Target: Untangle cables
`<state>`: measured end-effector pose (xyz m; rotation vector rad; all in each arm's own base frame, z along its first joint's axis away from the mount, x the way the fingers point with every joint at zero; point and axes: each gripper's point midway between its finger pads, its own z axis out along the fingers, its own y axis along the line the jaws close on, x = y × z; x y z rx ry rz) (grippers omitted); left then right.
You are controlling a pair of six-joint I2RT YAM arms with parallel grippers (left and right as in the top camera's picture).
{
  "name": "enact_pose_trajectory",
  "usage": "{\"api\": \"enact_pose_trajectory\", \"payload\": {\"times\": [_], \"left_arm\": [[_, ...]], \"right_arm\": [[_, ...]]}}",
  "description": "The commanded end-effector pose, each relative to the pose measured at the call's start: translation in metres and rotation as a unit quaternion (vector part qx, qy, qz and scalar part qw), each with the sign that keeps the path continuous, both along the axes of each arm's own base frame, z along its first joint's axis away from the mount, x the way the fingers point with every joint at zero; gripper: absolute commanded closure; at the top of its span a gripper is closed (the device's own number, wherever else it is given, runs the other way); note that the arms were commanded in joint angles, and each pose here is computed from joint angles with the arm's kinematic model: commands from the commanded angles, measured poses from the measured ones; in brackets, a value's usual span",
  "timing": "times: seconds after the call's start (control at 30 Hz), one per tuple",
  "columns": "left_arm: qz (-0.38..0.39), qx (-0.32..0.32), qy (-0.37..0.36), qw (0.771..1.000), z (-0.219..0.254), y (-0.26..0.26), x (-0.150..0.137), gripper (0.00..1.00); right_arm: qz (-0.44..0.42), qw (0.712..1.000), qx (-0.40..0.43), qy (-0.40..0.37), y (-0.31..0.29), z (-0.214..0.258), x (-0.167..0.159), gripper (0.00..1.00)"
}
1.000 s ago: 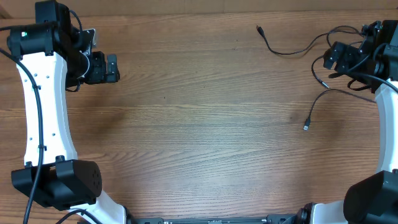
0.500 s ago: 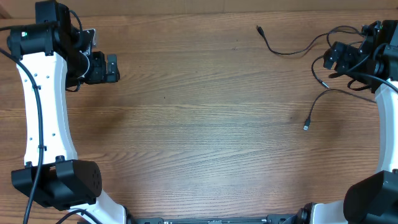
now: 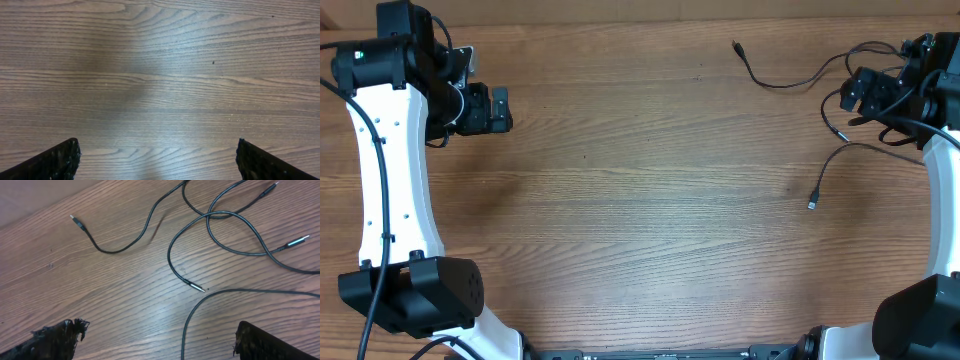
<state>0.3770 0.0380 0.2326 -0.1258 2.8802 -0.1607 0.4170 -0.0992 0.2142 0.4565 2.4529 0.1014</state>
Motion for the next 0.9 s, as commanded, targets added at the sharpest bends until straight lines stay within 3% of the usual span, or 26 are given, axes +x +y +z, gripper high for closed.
{"api": "enact_pose_trajectory", "payload": {"times": [0.0,0.5,0.67,0.87], "left_arm": [[-0.013,-0.004,0.006,1.0,-0.004,-0.005,0.0,0.0],[-0.018,-0.004,0.002,1.0,-0.002,-0.008,0.0,0.0],[-0.047,0.001,-0.017,0.999,0.013,-0.031,-0.004,0.0],[-0.095,0.066,-0.058,0.992,0.042,-0.057,-0.017,0.0]], "right_arm": [[-0.001,1.0,-0.008,-0.008,-0.003,0.007,0.004,0.0],[-0.001,1.0,-0.008,-0.008,-0.003,0.007,0.004,0.0],[-0.001,1.0,-0.008,-0.008,-0.003,0.007,0.004,0.0],[-0.001,1.0,-0.008,-0.008,-0.003,0.007,0.004,0.0]]}}
